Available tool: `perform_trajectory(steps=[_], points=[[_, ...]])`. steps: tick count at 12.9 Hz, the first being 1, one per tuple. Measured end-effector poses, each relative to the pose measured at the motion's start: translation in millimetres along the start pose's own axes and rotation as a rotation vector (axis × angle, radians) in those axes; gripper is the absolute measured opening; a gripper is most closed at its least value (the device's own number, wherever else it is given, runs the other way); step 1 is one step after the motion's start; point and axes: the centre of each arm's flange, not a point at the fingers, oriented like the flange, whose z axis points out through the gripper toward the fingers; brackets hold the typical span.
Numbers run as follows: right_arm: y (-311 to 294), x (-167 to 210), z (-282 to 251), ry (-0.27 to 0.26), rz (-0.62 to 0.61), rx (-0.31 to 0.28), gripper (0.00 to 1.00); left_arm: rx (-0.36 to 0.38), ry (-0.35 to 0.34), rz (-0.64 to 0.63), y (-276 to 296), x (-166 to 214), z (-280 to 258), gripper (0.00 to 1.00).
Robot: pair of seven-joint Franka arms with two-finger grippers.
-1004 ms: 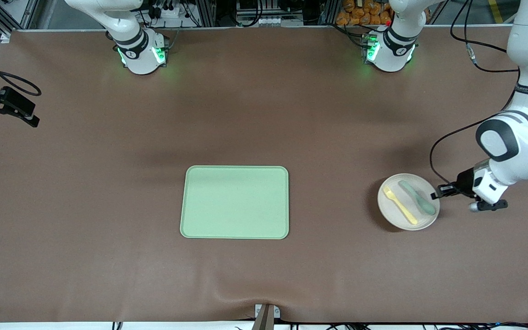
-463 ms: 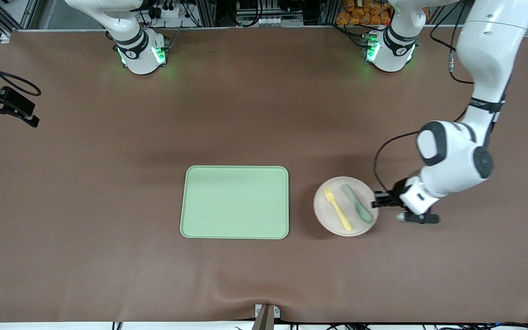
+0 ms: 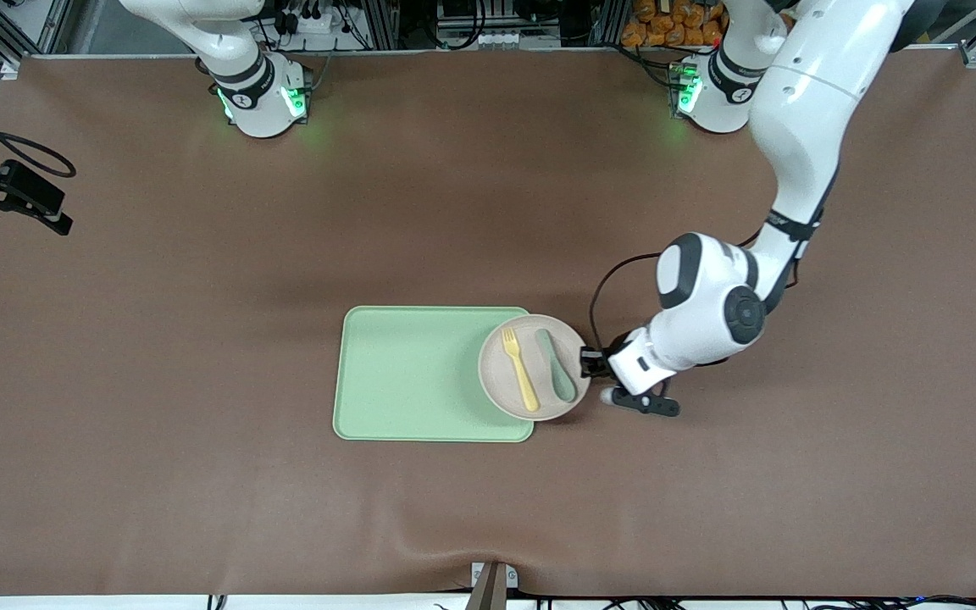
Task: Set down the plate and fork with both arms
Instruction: 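Slide the plate with the left gripper onto the green tray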
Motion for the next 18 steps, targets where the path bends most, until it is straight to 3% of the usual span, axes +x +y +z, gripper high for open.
perform_trajectory(steps=[6, 13, 14, 18], points=[[0.1, 0.0, 0.0, 0.000, 0.000, 0.000, 1.00, -0.001, -0.031, -0.048, 65.5, -6.7, 64.7, 0.04], [0.2, 0.0, 0.0, 0.000, 0.000, 0.000, 1.00, 0.025, -0.041, -0.076, 75.2, -9.8, 97.8, 0.05], [0.2, 0.0, 0.0, 0.000, 0.000, 0.000, 1.00, 0.025, -0.039, -0.077, 74.2, -8.9, 97.9, 0.11], [0.5, 0.7, 1.2, -0.002, 0.001, 0.000, 1.00, 0.018, -0.013, -0.113, 77.9, 0.3, 87.2, 0.58]])
